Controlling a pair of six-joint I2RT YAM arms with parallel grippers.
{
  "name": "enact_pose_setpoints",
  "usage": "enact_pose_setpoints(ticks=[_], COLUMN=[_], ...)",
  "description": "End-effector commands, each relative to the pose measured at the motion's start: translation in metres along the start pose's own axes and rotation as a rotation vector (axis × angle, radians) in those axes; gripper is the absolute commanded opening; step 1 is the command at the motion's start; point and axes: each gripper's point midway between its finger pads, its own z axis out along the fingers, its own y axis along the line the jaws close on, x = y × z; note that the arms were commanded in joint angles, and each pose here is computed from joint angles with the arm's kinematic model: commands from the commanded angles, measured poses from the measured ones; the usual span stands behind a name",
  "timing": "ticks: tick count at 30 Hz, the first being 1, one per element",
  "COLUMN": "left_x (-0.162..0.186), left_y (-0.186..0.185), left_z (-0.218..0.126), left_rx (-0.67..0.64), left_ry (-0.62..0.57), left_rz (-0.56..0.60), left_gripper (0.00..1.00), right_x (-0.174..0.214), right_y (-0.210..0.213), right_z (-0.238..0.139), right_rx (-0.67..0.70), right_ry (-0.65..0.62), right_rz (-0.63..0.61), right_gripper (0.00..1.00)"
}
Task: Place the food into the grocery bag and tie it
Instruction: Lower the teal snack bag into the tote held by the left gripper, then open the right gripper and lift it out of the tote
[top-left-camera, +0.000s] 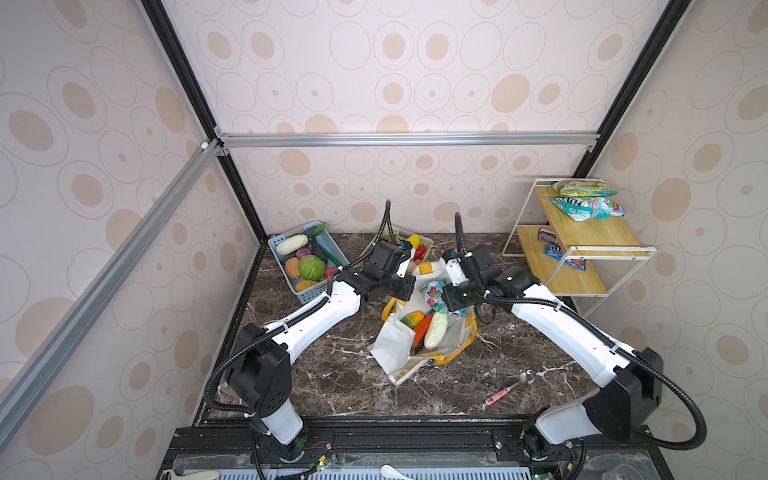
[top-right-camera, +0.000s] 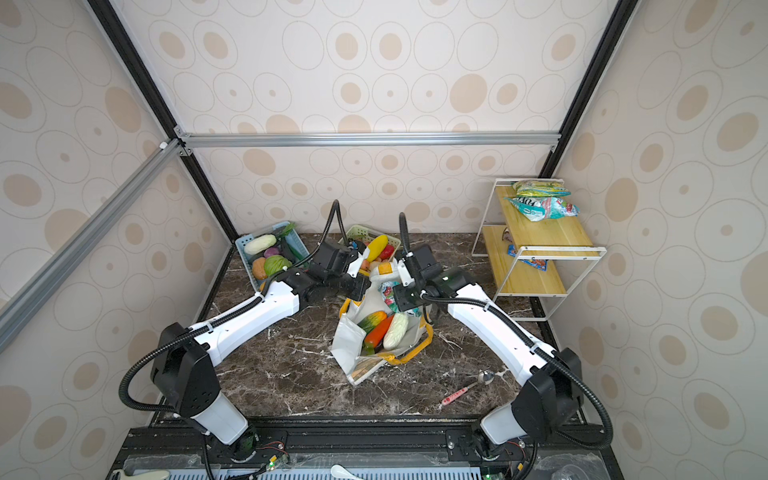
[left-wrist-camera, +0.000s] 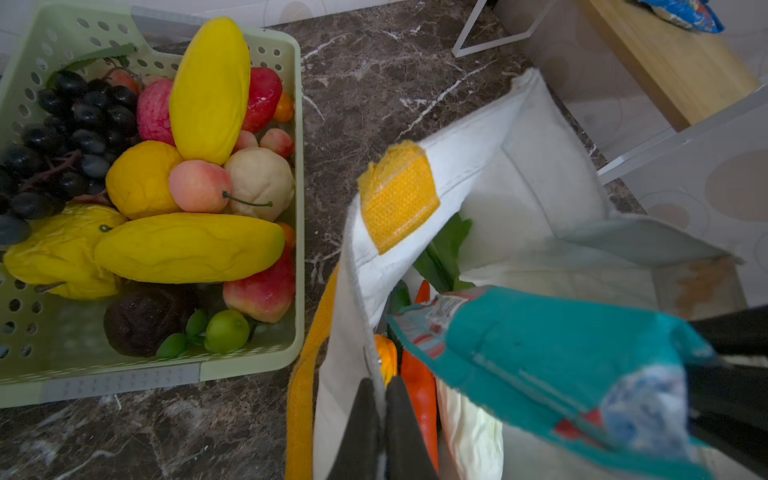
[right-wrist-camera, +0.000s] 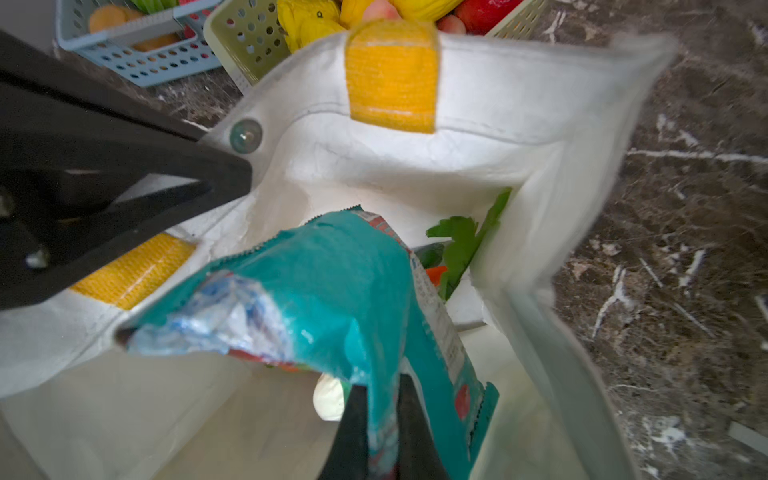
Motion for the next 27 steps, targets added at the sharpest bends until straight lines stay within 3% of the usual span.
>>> enact_pose_setpoints(ticks=[1, 5, 9, 14, 17, 19, 22, 27], left_x=[-0.023, -0.021, -0.020, -0.018, -0.017, -0.017, -0.016, -0.017], left_y=[-0.008, -0.009, -0.008, -0.009, -0.010, -0.011, -0.009, -0.009], left_z=[-0.012, -0.014, -0.015, -0.013, -0.012, -0.011, -0.011, -0.010], left_rx=[0.027, 0.032, 0.029, 0.036, 0.041, 0.047, 0.044, 0.037], left_ry=[-0.055, -0.059, -0.056, -0.055, -0.058, -0.055, -0.055, -0.053], left_rz=[-0.010, -0.015, -0.013, -0.016, -0.022, -0.024, -0.025, -0.022], left_gripper=[0.00, 0.00, 0.00, 0.00, 0.00, 0.00, 0.00, 0.00], right_x=[-0.003, -0.001, -0.009, -0.013, 0.005, 0.021, 0.033, 0.017], right_y=[-0.026, -0.045, -0.055, -0.034, -0.026, -0.017, -0.002, 0.015], right_z=[0.000, 0.005, -0.001, 0.021, 0.041, 0.053, 0.061, 0.036], right_rx=[0.250, 0.468, 0.556, 0.476, 0.424, 0.358, 0.250, 0.127], right_ry=[0.005, 0.043, 0.011, -0.069, -0.017, 0.028, 0.055, -0.005], right_rz=[-0.070, -0.096, -0.121, -0.181, -0.170, -0.178, -0.174, -0.130], right_gripper=[0.01, 0.02, 0.04, 0.07, 0.14, 0.21, 0.39, 0.57])
